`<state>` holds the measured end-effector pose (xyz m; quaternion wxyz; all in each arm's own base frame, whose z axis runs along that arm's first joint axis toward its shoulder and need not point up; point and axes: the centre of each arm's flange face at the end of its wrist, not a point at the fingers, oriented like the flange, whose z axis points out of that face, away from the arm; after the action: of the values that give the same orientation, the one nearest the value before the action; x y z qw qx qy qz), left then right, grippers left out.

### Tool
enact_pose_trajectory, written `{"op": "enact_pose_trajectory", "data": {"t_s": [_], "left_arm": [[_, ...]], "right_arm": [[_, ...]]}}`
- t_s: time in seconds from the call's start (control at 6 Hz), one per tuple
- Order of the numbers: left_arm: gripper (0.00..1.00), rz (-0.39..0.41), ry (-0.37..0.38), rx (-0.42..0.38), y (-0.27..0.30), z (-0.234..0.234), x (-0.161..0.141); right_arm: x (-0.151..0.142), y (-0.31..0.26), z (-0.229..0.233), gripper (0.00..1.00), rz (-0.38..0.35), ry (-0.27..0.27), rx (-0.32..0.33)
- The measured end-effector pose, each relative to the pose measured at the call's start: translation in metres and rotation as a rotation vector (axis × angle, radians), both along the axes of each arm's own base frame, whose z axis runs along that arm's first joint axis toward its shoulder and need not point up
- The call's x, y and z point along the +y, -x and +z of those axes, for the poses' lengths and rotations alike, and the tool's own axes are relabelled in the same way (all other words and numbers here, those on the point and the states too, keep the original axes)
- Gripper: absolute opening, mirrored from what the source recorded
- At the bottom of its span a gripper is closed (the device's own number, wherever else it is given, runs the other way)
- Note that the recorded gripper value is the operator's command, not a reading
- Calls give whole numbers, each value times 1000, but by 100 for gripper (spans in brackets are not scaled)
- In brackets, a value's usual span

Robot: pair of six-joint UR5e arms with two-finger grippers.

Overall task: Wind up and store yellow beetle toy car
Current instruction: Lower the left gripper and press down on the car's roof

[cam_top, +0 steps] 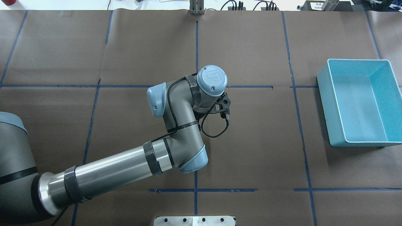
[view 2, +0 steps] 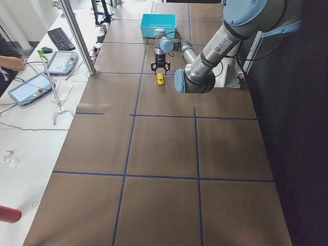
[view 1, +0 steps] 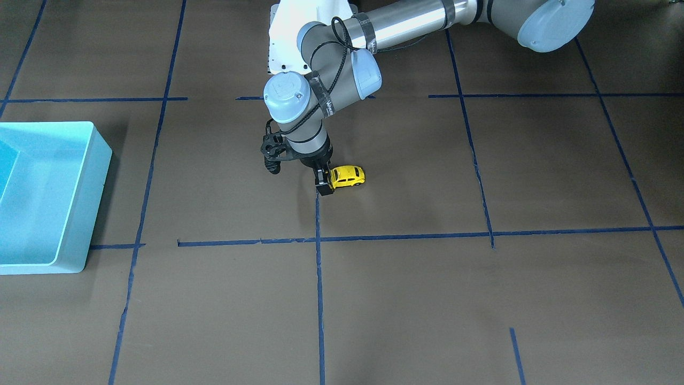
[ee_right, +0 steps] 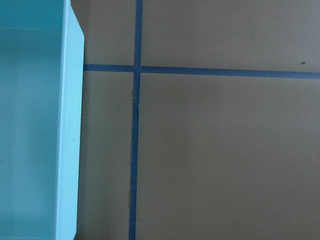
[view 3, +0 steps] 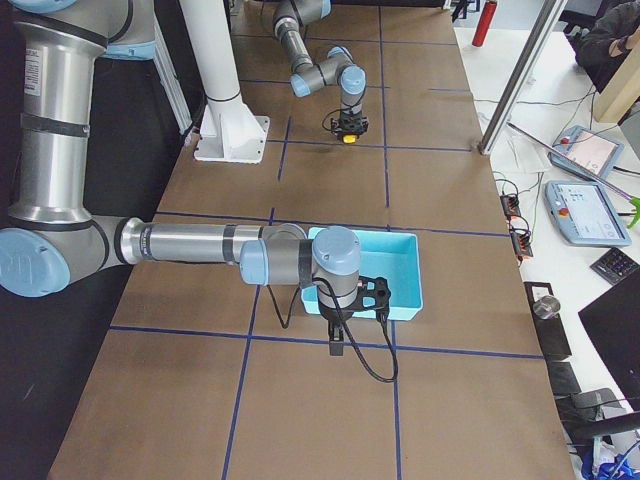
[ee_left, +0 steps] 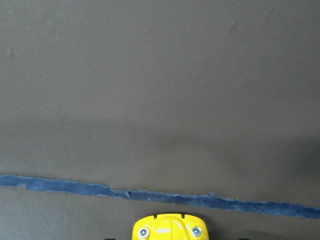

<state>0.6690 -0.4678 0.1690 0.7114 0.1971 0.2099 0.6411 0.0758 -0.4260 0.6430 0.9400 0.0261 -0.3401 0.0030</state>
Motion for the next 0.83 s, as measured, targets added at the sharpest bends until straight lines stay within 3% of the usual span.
{"op": "enact_pose_trajectory", "data": {"t_s": [0.33,0.67,0.83], "left_arm": [[75,0,-2,-2,-3,2,-2],[39,-5,-5,2,-4,0,-3],[30,-10,-5,5,-5,-3,-3]], "right_arm": [[0,0,0,100,0,0,1],[0,0,0,100,0,0,2],[0,0,0,100,0,0,3]]}}
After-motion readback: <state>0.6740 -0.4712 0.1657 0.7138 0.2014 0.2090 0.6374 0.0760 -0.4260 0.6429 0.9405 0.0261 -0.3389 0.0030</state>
